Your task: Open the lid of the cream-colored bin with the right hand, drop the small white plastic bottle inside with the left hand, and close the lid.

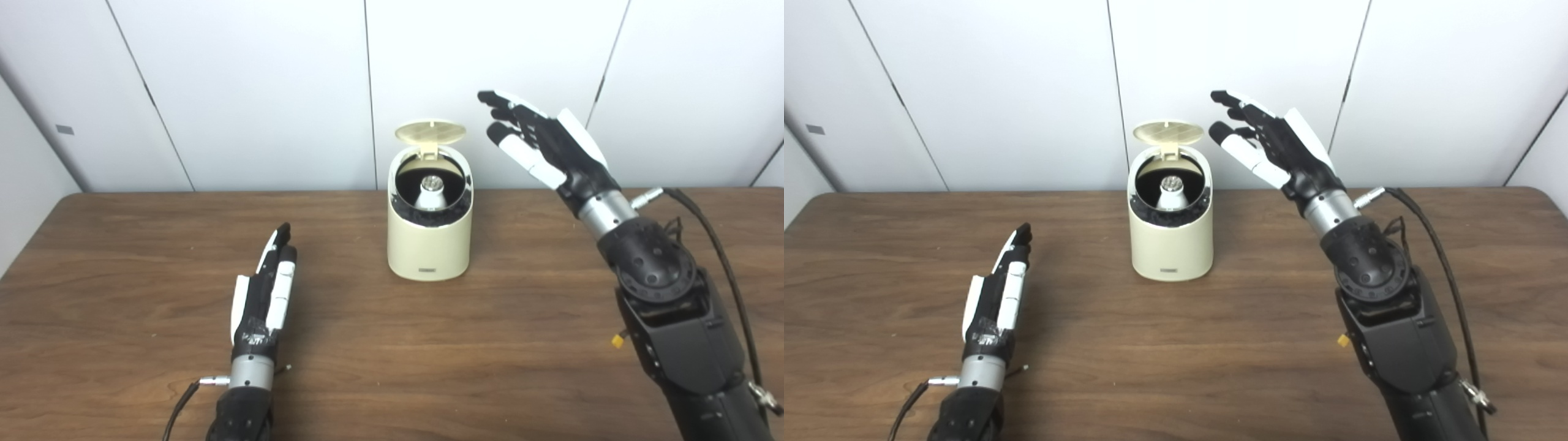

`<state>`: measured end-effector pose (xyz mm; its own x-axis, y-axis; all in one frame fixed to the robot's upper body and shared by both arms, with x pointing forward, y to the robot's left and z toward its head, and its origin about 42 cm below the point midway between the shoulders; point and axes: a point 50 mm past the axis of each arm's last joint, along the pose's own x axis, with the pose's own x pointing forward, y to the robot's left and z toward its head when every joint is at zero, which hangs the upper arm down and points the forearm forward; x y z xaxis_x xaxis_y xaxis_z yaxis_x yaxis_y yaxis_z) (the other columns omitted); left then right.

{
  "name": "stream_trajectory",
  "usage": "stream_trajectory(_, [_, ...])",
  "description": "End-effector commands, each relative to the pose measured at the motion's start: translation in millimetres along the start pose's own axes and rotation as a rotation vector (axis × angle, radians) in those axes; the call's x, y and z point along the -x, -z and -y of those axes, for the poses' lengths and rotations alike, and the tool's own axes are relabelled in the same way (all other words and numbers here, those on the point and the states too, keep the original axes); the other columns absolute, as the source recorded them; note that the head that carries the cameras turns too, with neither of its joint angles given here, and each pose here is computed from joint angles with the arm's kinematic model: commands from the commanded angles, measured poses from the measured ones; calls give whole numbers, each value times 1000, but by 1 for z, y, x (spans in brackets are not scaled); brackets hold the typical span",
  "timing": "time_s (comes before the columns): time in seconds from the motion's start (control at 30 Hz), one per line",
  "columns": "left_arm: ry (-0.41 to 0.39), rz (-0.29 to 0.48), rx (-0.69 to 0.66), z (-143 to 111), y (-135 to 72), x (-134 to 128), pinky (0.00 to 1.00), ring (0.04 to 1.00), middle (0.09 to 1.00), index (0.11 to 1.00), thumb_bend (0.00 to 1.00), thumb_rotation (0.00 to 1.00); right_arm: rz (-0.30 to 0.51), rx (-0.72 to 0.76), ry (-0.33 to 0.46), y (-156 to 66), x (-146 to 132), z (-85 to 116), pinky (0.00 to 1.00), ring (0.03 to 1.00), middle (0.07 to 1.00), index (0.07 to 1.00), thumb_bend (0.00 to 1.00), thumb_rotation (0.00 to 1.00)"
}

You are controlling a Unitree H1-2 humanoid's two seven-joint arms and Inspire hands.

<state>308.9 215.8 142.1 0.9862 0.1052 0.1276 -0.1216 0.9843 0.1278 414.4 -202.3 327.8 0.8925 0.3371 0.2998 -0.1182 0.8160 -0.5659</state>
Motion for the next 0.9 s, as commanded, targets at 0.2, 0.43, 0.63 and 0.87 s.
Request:
stream_trajectory(0.2, [30, 69, 9, 5, -16, -5, 952, 977, 967, 961, 659, 1000, 101, 164, -7, -38, -28, 21, 819, 894, 915, 886, 590, 956])
stream_trajectory(0.43, [35, 63, 32, 10, -17, -4, 985, 986, 974, 970, 627, 1000, 94, 263, -77, -46, -36, 12, 817, 884, 906, 883, 572, 957])
stream_trajectory(0.63, [33, 49, 93, 13, -20, -3, 1000, 999, 986, 977, 610, 1000, 111, 347, -125, -51, -32, 5, 850, 902, 910, 879, 577, 968])
stream_trajectory(0.87, [36, 42, 109, 13, -23, -3, 1000, 992, 986, 975, 627, 1000, 107, 417, -151, -54, -27, -1, 853, 929, 923, 865, 604, 964])
